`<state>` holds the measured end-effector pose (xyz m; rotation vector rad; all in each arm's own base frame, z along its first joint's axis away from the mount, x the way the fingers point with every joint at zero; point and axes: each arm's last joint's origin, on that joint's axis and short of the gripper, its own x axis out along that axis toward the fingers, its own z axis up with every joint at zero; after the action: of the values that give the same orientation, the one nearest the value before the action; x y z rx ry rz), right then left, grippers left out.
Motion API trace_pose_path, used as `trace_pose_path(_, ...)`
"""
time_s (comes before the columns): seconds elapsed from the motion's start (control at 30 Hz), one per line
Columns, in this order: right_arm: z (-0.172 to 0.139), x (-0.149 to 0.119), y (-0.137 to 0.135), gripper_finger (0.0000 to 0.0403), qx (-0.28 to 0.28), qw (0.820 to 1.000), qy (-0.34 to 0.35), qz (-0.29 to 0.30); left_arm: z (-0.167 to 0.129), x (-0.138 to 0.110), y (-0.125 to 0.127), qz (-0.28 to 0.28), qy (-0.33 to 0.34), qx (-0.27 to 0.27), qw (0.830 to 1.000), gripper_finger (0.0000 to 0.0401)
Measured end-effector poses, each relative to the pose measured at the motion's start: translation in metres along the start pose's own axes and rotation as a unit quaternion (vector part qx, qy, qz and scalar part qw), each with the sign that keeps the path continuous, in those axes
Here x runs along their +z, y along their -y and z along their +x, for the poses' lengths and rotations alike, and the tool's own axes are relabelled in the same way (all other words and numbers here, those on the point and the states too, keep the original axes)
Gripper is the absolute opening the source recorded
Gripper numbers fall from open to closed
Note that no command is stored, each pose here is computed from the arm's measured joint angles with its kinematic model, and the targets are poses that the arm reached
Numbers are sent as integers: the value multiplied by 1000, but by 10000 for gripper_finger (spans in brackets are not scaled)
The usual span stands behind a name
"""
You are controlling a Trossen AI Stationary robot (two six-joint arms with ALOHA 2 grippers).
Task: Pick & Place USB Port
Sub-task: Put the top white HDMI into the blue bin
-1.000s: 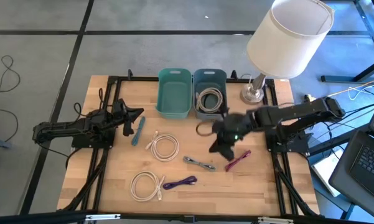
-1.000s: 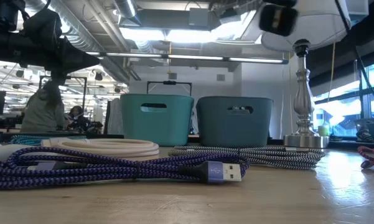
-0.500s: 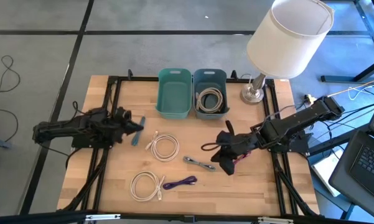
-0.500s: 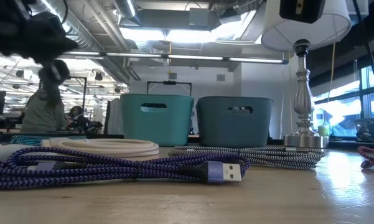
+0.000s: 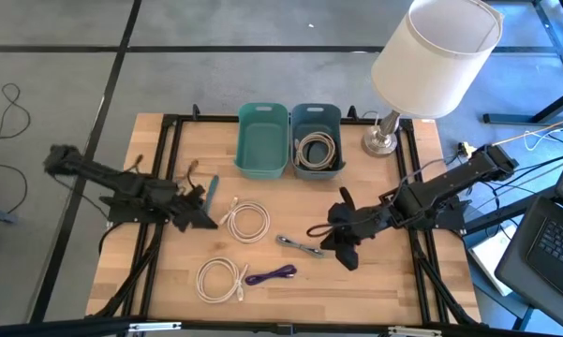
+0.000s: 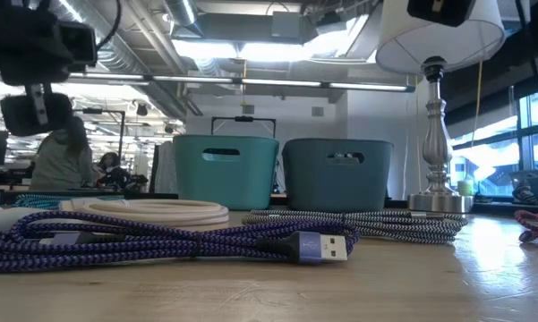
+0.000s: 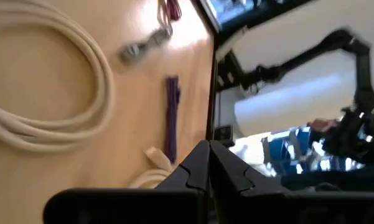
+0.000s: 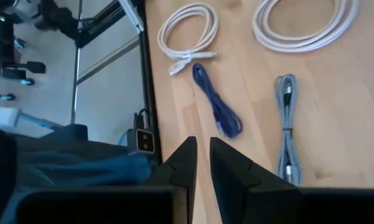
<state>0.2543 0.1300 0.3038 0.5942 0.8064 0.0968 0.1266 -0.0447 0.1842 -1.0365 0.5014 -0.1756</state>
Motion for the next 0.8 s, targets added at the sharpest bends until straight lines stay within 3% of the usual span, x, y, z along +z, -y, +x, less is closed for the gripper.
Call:
trace_pose_path(0.1, 0, -4, -2, 47, -13, 1000, 6, -17, 18, 0, 16, 37, -3, 43, 998, 3)
trace_pose_path(0.27, -1, -4, -2, 47, -31, 998, 24, -45, 46, 9, 34, 69, -15, 167, 983, 4)
trace_pose_path(0.4, -1, -4, -2, 47, -36, 996, 27, -73, 71, 18, 44, 108, -54, 201, 972, 22)
trace_pose_path(0.53, -1, -4, -2, 47, -37, 996, 28, -75, 92, 29, 40, 111, -93, 219, 965, 73)
trace_pose_path(0.67, -1, -4, -2, 47, -37, 996, 28, -73, 99, 39, 20, 74, -127, 289, 946, 132)
trace_pose_path(0.8, -1, -5, -3, 47, -36, 997, 27, -65, 92, 45, 3, -3, -141, 372, 917, 171)
